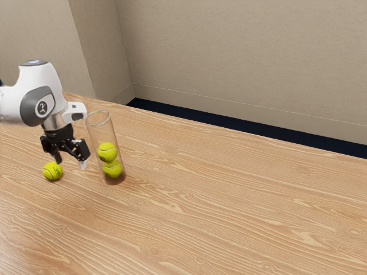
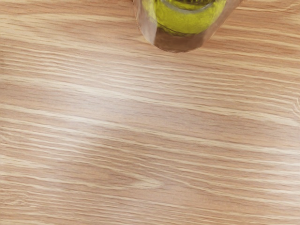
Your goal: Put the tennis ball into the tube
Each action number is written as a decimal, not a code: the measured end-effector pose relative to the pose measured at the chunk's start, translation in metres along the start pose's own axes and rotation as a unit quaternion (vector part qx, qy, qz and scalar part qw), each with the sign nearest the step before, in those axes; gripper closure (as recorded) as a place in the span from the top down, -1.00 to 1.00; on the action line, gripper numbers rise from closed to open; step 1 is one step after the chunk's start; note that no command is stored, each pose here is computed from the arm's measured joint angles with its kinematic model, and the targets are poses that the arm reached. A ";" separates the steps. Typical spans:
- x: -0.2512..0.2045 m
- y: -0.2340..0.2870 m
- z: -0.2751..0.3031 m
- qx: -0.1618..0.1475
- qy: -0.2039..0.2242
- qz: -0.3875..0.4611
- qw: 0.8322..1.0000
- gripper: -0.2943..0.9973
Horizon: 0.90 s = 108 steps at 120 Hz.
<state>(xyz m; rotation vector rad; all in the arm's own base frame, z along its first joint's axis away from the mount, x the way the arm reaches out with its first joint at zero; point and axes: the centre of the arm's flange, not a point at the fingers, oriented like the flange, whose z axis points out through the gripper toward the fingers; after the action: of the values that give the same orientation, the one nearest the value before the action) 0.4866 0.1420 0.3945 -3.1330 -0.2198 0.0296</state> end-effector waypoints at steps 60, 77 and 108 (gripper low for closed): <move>0.038 -0.132 0.078 0.048 0.068 0.003 0.997 0.54; 0.043 -0.154 0.097 0.040 0.063 0.005 0.997 0.54; 0.059 -0.166 0.116 0.034 0.061 0.029 0.997 0.54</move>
<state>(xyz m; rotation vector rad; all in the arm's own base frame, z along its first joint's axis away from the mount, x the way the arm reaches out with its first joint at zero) 0.5192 0.3147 0.2781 -3.0592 -0.1245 -0.1516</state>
